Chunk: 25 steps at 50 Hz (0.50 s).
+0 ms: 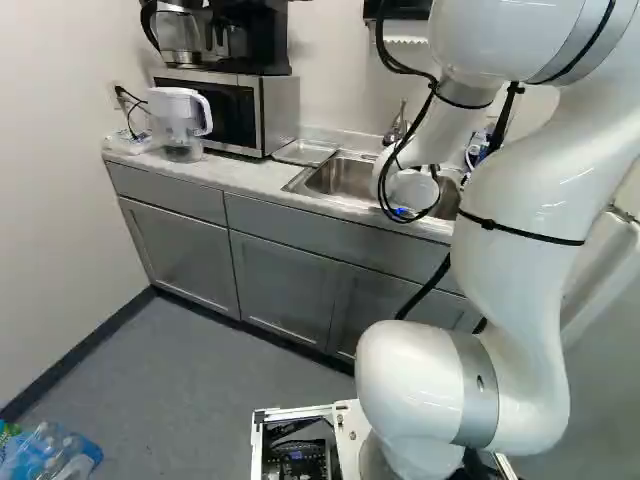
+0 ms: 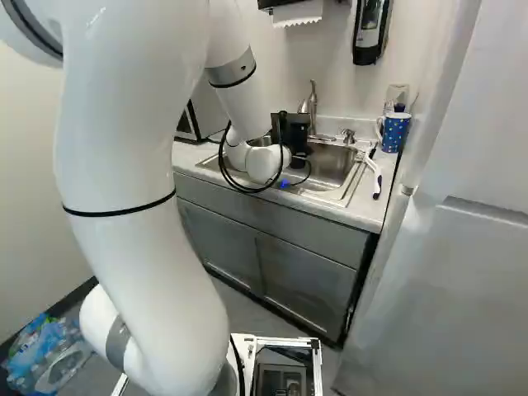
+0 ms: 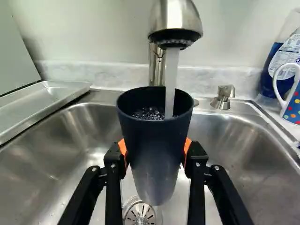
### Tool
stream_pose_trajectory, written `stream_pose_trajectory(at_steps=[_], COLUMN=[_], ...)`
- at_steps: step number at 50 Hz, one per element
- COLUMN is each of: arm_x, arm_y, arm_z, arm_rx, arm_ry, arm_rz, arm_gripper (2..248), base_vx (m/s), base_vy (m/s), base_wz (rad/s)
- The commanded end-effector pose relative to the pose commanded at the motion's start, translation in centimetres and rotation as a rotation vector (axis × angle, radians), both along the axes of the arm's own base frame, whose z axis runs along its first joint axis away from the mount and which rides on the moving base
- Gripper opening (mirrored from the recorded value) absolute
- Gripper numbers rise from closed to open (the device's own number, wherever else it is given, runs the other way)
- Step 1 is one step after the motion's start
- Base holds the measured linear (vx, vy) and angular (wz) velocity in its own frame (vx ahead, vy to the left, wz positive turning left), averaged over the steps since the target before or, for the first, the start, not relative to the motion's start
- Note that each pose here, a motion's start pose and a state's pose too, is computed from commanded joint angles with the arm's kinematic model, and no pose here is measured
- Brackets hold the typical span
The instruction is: Rinse the cup and place it in the tray
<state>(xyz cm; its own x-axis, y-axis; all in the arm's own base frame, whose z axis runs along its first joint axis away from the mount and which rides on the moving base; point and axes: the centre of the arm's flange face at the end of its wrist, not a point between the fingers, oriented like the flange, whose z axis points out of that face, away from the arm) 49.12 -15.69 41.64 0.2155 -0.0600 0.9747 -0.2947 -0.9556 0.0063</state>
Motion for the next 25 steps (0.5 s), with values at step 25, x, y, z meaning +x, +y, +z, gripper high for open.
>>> stream_pose_trajectory(at_steps=[25], arm_x=[-0.2], arm_y=[1.6], arm_z=[0.9], arm_rx=[-0.005], arm_ry=[-0.015], arm_rz=[0.029], arm_gripper=[125], base_vx=[0.0], base_vy=[0.0], base_wz=[0.0])
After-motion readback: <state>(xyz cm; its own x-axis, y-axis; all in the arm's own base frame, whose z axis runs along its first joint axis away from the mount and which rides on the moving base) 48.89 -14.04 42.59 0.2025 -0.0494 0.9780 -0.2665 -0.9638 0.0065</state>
